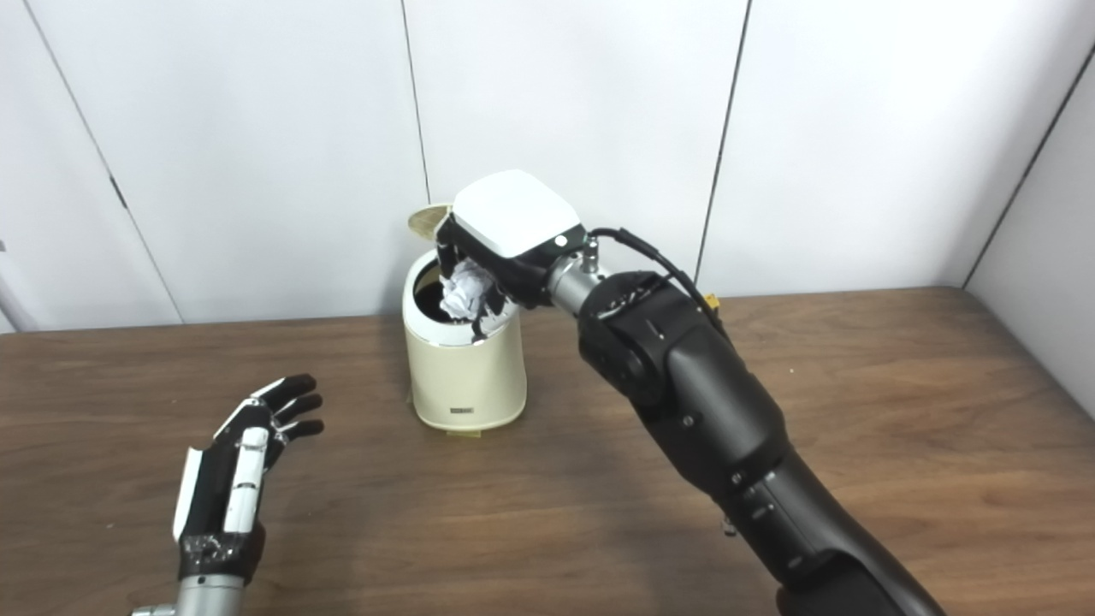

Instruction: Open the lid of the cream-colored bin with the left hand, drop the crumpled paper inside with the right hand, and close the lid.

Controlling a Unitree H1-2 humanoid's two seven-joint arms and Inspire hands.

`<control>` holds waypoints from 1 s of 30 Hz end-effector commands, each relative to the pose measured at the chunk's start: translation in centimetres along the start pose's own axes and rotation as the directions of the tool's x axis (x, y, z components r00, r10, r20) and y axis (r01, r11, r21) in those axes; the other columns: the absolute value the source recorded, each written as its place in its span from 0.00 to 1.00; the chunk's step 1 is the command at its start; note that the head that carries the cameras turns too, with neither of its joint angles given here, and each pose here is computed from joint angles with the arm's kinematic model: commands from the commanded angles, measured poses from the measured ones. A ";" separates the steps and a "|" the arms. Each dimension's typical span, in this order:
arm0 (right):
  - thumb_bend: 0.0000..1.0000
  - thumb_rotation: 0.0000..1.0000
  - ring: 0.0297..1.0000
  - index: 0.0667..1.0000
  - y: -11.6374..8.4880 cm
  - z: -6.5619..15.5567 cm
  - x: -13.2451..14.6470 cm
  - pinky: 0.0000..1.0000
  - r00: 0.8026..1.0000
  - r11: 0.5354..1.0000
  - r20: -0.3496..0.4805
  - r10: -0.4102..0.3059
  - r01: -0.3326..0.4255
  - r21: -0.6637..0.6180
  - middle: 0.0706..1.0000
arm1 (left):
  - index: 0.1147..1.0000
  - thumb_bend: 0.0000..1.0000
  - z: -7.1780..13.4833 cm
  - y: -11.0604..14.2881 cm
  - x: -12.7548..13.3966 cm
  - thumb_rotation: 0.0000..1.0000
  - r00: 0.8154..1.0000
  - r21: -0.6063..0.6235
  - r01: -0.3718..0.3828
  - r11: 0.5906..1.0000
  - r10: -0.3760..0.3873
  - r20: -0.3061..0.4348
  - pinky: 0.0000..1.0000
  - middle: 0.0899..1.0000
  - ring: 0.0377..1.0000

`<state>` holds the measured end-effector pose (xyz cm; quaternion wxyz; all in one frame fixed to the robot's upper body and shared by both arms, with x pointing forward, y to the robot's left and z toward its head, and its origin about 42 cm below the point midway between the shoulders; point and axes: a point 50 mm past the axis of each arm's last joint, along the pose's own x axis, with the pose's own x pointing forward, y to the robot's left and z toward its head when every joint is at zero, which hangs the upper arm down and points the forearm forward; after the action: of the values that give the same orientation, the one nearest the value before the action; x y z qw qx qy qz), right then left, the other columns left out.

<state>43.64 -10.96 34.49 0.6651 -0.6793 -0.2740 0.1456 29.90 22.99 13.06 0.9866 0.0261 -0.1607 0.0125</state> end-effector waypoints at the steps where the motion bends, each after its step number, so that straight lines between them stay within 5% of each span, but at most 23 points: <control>1: 0.52 0.00 0.40 0.43 -3.3 0.1 1.3 0.28 0.994 0.994 0.025 -0.106 0.107 -0.031 0.47 | 0.76 0.38 -0.4 -0.5 -0.3 0.86 1.000 0.011 0.007 1.000 -0.007 0.010 0.69 0.79 0.77; 10: 0.52 0.00 0.37 0.44 -2.3 -0.5 2.8 0.26 0.994 0.993 0.004 -0.107 0.107 -0.046 0.44 | 0.76 0.39 -0.4 -0.6 -0.4 0.86 1.000 0.015 0.009 1.000 -0.010 0.006 0.71 0.79 0.77; 20: 0.52 0.00 0.35 0.45 -0.4 -1.0 3.3 0.26 0.982 0.981 0.023 -0.190 0.191 -0.035 0.43 | 0.76 0.41 -0.4 -0.6 -0.4 0.85 1.000 0.018 0.012 1.000 -0.012 -0.005 0.73 0.79 0.79; 30: 0.51 0.00 0.39 0.42 1.0 -0.5 2.7 0.30 0.973 0.971 0.070 -0.219 0.225 -0.086 0.53 | 0.76 0.40 -0.5 -0.5 -0.5 0.85 1.000 0.020 0.014 1.000 -0.013 -0.021 0.72 0.79 0.79</control>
<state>46.18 -9.79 31.53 0.6528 -0.6716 -0.3337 0.1070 29.91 22.79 13.01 0.9870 0.0277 -0.1581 0.0091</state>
